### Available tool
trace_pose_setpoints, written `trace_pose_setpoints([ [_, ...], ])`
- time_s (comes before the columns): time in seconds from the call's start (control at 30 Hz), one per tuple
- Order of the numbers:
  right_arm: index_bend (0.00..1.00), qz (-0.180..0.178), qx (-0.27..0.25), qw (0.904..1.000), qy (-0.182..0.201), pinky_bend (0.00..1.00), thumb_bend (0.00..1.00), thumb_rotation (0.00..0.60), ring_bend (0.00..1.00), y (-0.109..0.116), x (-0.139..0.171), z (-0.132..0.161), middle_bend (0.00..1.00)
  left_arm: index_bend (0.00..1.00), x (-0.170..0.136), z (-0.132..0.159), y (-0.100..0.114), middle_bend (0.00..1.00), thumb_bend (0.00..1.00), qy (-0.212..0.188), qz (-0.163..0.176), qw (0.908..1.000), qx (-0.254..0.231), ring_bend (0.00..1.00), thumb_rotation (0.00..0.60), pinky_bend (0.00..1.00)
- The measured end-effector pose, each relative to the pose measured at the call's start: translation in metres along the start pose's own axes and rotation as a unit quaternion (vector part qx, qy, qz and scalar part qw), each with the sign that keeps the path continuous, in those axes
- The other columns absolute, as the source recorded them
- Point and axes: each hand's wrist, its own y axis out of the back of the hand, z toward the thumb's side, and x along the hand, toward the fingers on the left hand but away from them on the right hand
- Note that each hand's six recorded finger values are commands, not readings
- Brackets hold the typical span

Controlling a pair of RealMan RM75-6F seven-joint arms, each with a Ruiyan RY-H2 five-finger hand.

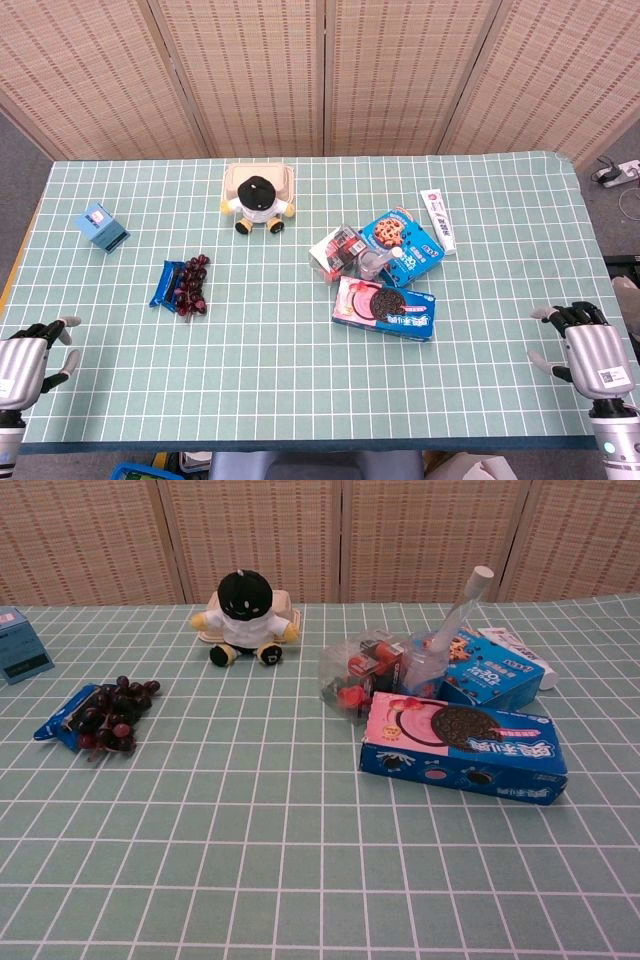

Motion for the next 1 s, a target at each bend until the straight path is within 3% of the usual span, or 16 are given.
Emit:
trace_pose_setpoints([
  [0.1,0.38,0.006,0.002,1.0000,0.000,0.25,0.12,0.600,0.36,-0.003,-0.001,0.000,0.43,0.40,0.000,0.001,0.000,0.51,0.38,-0.002,0.001,1.0000,-0.001,0.42,0.600,0.53],
  [0.23,0.38,0.009,-0.002,1.0000,0.000,0.48,0.12,0.600,0.36,-0.005,-0.002,0.001,0.42,0.40,0.000,0.001,-0.001,0.51,0.38,-0.002,-0.004,1.0000,-0.003,0.42,0.600,0.53],
  [0.37,0.37,0.007,-0.002,1.0000,0.003,0.65,0.14,0.600,0.36,-0.007,-0.005,0.004,0.42,0.40,0.000,0.001,0.001,0.51,0.38,-0.004,-0.003,0.9999,-0.010,0.42,0.600,0.53],
  [0.5,0.31,-0.001,-0.006,1.0000,0.003,0.82,0.34,0.600,0.50,-0.009,-0.012,0.010,0.47,0.40,-0.001,-0.001,0.004,0.51,0.38,-0.002,0.000,0.9998,-0.019,0.42,0.600,0.53],
  [0.57,0.26,-0.003,-0.003,1.0000,0.004,0.90,0.51,0.600,0.62,-0.009,-0.018,0.015,0.59,0.40,-0.001,-0.003,0.006,0.51,0.38,0.000,0.002,0.9997,-0.024,0.42,0.600,0.53],
  [0.67,0.19,-0.003,0.009,0.9999,0.006,0.98,0.66,0.600,0.80,-0.011,-0.027,0.022,0.78,0.40,-0.001,-0.004,0.010,0.51,0.38,-0.001,0.006,0.9996,-0.027,0.42,0.600,0.53],
  [0.83,0.16,0.001,0.029,0.9995,0.008,1.00,0.82,0.600,0.99,-0.013,-0.048,0.041,0.98,0.40,-0.001,-0.002,0.014,0.51,0.38,-0.006,0.013,0.9993,-0.034,0.42,0.600,0.53],
  [1.0,0.16,0.001,0.036,0.9992,0.019,1.00,0.93,0.600,1.00,-0.017,-0.074,0.072,1.00,0.40,0.000,-0.003,0.017,0.51,0.38,-0.006,0.015,0.9991,-0.040,0.42,0.600,0.53],
])
